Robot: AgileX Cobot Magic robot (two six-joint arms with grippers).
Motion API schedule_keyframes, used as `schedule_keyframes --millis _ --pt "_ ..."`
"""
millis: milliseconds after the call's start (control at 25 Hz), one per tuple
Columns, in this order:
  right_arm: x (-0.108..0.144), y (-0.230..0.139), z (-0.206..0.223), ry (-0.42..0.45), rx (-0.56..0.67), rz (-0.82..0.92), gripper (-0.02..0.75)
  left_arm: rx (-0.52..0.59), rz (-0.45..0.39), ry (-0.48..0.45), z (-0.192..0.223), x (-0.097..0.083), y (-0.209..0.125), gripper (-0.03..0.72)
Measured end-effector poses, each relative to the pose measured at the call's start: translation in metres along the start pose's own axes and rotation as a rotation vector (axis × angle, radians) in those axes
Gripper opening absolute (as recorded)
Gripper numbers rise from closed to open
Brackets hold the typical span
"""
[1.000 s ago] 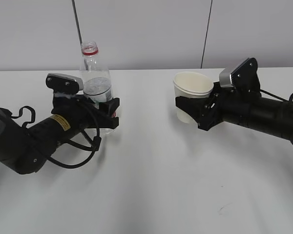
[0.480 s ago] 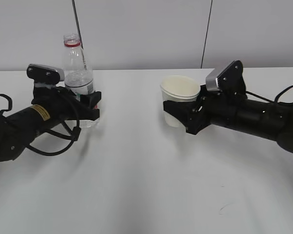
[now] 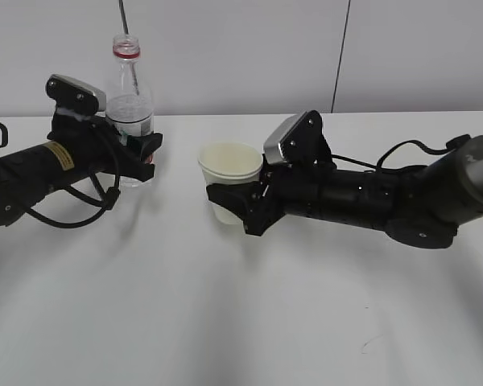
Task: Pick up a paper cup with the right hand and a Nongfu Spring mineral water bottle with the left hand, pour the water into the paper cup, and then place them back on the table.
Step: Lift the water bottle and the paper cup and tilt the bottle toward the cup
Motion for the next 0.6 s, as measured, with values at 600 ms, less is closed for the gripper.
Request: schedule_keyframes --millis 600 --pt "-0.007 0.002 0.028 0.032 -0.023 0.038 0.482 -0.054 0.431 -0.001 0.017 0.010 0.030 0.398"
Point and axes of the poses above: a point on each arm's last joint axis where the gripper is mounted, z pointing out along that axis toward the gripper, x along the wrist's bending axis when the last joint is at zero, y = z × x, the point moved 7 cm from there along z, pointing out along that axis toward the gripper, and after that the axes turned 2 degrees about z, right-handed, at the moved point
